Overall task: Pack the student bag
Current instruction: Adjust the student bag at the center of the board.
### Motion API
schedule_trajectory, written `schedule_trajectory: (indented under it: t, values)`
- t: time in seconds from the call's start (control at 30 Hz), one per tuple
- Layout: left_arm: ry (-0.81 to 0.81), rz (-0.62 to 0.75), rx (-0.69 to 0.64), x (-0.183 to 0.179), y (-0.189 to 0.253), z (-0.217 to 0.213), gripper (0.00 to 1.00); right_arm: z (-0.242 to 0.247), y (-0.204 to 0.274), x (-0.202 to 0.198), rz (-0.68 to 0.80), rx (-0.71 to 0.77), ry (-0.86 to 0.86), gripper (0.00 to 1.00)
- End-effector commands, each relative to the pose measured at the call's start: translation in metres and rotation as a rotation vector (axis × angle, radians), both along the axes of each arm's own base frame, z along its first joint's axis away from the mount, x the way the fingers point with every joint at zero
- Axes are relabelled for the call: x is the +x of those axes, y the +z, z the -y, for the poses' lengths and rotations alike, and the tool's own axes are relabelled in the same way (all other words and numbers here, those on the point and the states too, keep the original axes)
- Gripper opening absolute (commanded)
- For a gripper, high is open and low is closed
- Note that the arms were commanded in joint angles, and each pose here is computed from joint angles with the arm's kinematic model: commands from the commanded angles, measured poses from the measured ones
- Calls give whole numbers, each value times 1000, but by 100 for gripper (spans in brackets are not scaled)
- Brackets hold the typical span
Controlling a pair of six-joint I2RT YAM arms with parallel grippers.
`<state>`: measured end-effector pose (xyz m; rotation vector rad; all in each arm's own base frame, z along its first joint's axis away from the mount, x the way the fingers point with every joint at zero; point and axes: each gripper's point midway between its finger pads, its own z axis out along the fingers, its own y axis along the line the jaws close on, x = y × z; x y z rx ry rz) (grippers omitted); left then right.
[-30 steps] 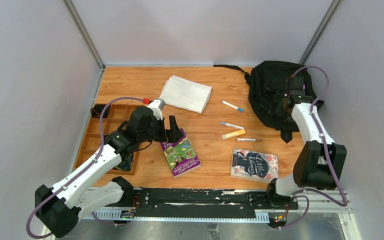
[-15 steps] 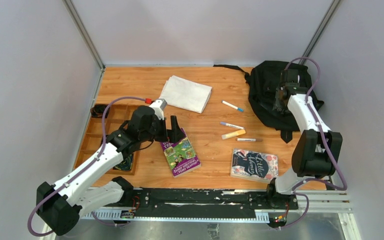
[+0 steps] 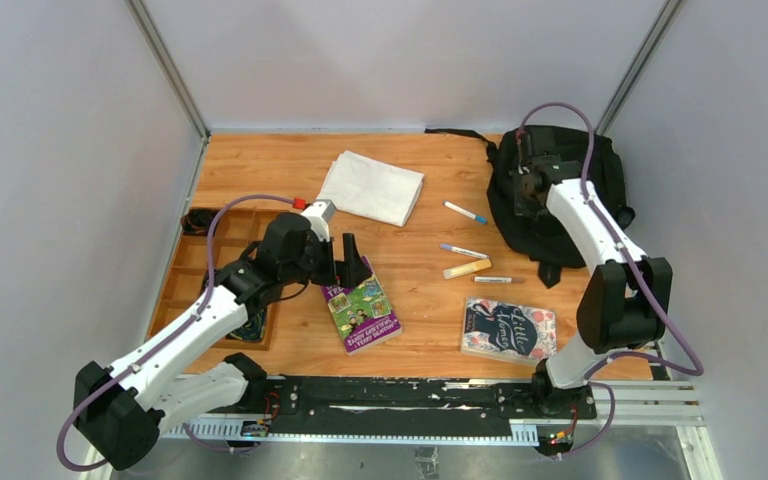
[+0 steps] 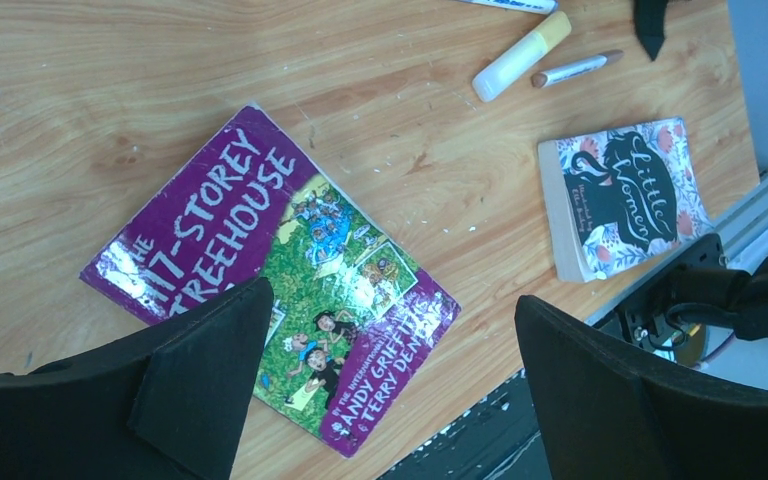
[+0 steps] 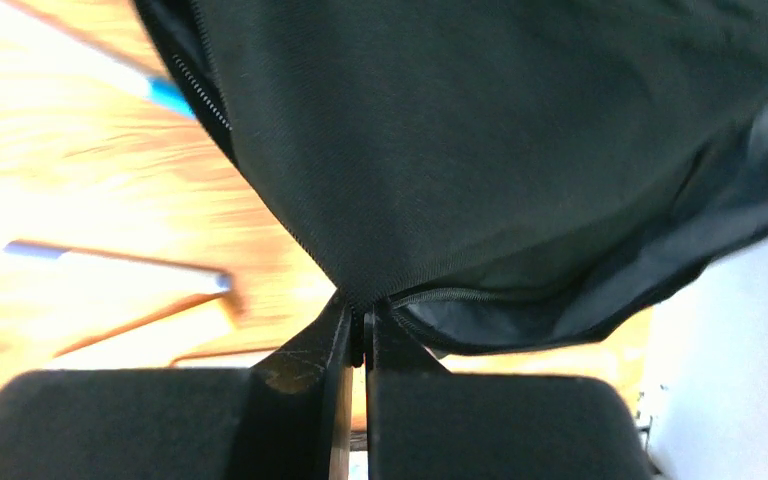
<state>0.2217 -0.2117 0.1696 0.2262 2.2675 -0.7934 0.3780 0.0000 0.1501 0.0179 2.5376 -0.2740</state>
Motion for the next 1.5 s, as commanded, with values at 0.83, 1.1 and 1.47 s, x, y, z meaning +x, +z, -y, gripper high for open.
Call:
schedule_trajectory:
  t: [0.83, 1.1, 1.47]
  values:
    - [-233, -30, -243, 20, 40, 114, 100, -1, 82, -23, 156, 67, 5, 17]
    - [-227, -44, -179, 14, 23, 102, 100, -7, 33, -51, -63, 105, -31, 52]
    - [-115, 10, 59, 18, 6, 53, 100, -60, 9, -154, 12, 415, 0, 54]
